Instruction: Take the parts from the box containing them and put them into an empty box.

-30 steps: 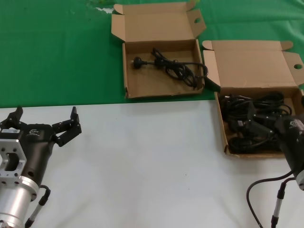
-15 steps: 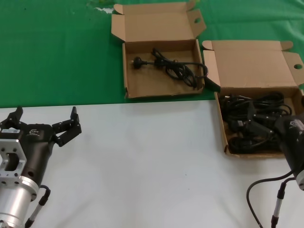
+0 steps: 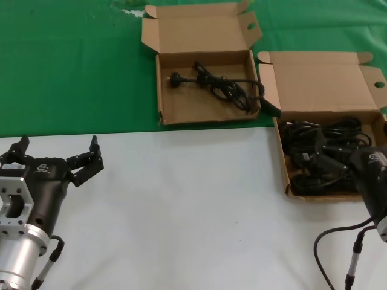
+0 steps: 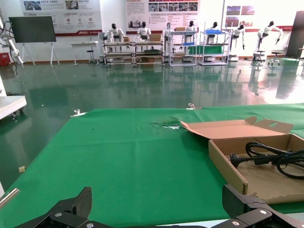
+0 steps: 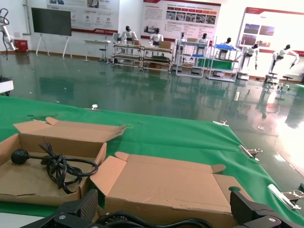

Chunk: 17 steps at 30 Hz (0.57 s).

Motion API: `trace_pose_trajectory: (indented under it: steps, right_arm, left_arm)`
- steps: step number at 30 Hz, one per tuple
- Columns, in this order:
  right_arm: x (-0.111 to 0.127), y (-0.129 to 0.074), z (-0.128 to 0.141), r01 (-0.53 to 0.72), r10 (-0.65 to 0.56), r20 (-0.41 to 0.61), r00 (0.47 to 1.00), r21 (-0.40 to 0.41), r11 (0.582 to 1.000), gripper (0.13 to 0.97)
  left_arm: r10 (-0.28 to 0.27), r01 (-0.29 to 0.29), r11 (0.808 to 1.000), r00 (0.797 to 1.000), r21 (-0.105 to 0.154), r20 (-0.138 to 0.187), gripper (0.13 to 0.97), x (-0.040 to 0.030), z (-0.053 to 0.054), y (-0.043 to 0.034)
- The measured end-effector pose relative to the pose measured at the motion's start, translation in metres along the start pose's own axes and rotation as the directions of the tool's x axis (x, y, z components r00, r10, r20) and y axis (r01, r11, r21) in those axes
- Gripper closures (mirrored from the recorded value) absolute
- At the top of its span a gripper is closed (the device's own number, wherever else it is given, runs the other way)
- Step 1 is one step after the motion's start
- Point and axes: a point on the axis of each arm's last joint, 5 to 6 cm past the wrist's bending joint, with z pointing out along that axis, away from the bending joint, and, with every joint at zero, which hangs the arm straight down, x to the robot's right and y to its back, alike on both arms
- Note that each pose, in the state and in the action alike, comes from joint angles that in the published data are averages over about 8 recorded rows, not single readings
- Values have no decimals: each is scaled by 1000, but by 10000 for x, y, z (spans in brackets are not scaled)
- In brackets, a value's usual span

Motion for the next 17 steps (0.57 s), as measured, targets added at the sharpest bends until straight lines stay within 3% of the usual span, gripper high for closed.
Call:
trace_pose_trajectory:
  steps: [17]
  right_arm:
    - [0,0,0,0,0,0,1000,0,1000,130]
  left_arm:
    - [0,0,1000,1000,0,0,132,0,0,0]
